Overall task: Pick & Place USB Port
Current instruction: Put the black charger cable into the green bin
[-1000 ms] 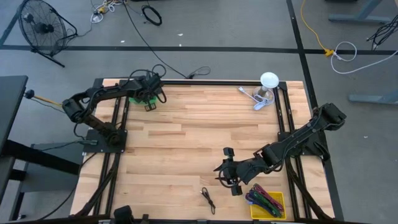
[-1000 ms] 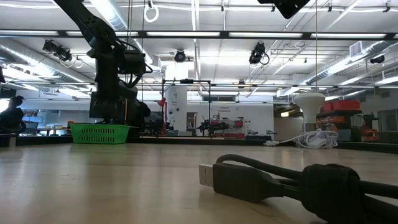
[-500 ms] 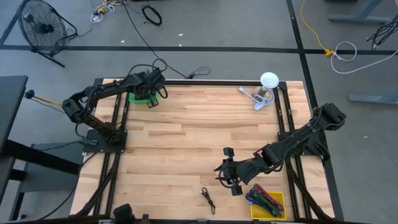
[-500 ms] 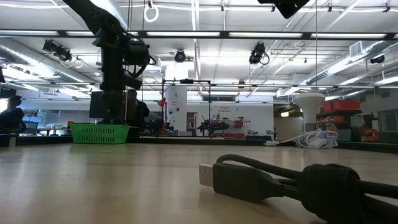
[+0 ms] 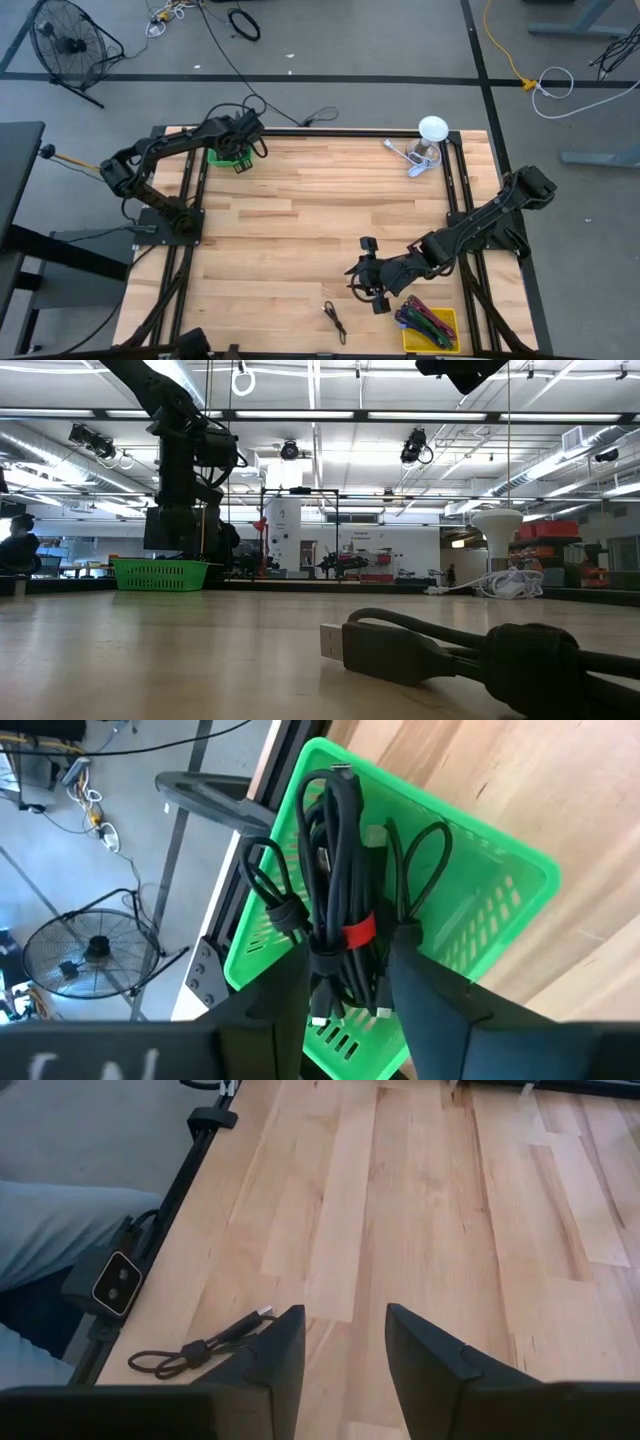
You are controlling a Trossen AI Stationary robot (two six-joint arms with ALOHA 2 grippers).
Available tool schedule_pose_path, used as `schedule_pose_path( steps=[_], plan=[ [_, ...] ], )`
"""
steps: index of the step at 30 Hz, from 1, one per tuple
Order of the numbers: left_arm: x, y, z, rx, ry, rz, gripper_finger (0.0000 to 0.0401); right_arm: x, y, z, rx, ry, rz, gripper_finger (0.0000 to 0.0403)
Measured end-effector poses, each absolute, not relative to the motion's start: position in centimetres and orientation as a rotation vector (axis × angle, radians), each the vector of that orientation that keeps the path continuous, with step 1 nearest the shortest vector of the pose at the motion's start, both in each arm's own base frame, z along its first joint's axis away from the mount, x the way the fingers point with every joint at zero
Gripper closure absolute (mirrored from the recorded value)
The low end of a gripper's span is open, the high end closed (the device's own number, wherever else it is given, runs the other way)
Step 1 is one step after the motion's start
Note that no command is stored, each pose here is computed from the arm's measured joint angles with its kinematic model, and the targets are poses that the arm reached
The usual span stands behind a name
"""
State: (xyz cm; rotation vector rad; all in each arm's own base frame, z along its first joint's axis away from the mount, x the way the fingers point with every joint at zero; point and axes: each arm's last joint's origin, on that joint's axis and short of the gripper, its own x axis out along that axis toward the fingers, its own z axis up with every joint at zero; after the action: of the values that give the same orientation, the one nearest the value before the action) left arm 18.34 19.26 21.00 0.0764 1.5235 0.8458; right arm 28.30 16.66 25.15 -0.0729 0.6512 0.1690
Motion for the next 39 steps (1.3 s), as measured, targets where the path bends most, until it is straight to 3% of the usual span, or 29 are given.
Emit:
schedule_pose_path(
  steps=[7, 17, 22, 29, 39],
  plan=[
    [18.6, 19.1, 20.9, 0.028, 1.487, 0.812, 0.0252, 28.3, 16.7, 25.1, -0.073, 0.652, 0.169, 0.0263],
    [21.2, 14.3, 22.2, -0.221, 1.254, 0.381, 0.0274, 28.3, 16.6, 25.2, -0.078, 0.644, 0.141, 0.0263],
    [23.5, 10.2, 22.5, -0.236, 1.204, 0.232, 0.0275, 28.9, 16.9, 24.8, -0.021, 0.621, 0.126, 0.0263],
    [26.2, 4.1, 22.8, -0.123, 1.125, 0.082, 0.0275, 31.7, 19.2, 21.2, 0.066, 0.596, 0.297, 0.0263],
    [26.9, -2.5, 23.1, -0.037, 1.062, 0.091, 0.0275, 31.5, 21.4, 15.5, 0.261, 0.830, 0.253, 0.0263]
  ],
)
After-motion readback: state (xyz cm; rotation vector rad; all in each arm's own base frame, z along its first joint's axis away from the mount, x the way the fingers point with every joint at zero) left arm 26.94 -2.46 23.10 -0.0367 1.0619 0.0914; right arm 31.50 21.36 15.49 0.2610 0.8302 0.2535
